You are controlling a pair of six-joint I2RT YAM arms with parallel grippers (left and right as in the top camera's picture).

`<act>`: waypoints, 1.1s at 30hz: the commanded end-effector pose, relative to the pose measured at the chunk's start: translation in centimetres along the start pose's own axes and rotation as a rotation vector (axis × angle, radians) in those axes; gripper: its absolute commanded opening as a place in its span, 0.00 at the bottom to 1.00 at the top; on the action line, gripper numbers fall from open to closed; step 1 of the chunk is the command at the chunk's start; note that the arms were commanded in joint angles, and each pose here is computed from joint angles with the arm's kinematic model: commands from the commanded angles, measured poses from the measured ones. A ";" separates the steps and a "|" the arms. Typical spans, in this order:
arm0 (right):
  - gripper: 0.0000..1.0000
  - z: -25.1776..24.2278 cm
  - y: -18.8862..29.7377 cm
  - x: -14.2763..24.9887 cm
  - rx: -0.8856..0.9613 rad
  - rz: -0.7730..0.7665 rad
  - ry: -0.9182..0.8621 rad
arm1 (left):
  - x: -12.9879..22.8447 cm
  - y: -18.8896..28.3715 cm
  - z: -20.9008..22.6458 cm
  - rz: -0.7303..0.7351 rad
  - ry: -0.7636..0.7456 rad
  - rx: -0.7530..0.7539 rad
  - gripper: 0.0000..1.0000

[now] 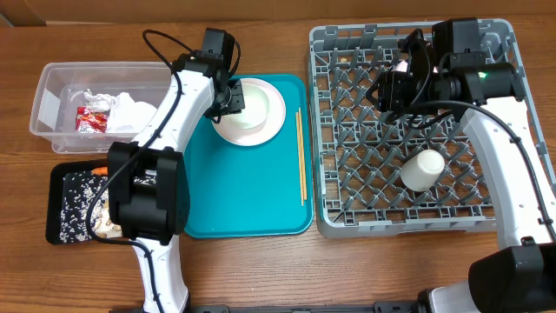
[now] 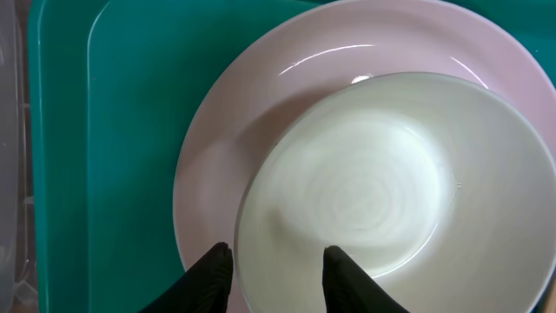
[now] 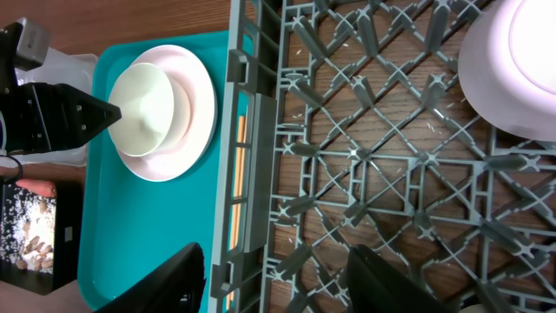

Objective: Sort waste into correct bins and load items into the dishwasher
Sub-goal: 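Grasp the white bowl on the pink plate with the left gripper, then hand the white bowl from the left gripper to the right gripper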

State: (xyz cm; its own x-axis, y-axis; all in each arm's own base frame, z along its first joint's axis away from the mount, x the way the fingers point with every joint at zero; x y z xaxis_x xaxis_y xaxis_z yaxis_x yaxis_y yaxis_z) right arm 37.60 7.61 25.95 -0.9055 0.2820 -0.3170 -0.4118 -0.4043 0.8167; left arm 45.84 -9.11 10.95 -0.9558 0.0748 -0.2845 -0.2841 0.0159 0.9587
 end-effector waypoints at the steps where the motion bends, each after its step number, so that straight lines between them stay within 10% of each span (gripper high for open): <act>1: 0.56 0.0 0.0 -0.1 0.006 -0.006 0.003 | 0.1 -1.8 0.5 0.031 0.019 -0.025 0.38; 4: 0.56 0.0 0.0 0.0 0.008 -0.004 0.002 | 0.4 -2.6 0.7 0.050 0.022 -0.026 0.34; 8: 0.57 0.0 0.0 -0.1 0.009 -0.005 0.001 | 0.1 -2.4 0.7 0.038 0.024 -0.025 0.04; 14: 0.71 -0.1 0.0 -0.1 0.014 -0.007 0.001 | -1.3 0.8 1.3 -0.005 0.037 -0.028 0.04; 33: 0.71 5.4 -1.0 2.0 -0.178 0.076 0.002 | 0.7 15.7 -3.2 -0.087 -0.082 0.058 0.04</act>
State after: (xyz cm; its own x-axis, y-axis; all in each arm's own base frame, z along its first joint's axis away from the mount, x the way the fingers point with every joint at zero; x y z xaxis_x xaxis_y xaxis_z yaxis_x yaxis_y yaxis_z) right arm 36.97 11.53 26.74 -0.9294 0.2500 -0.2715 -0.3663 -0.5355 0.7610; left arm 41.11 -10.59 24.51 -0.9328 0.1180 -0.3406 -0.3375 0.0462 0.9402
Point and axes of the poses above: each gripper's point midway between its finger pads, its own y axis back along the fingers, its own z axis along the line the jaws close on, x = y × z, the point moved 5 cm from there along y, back along the fingers, and after that the axes turned 14 degrees about -y, right-handed, at the moved point
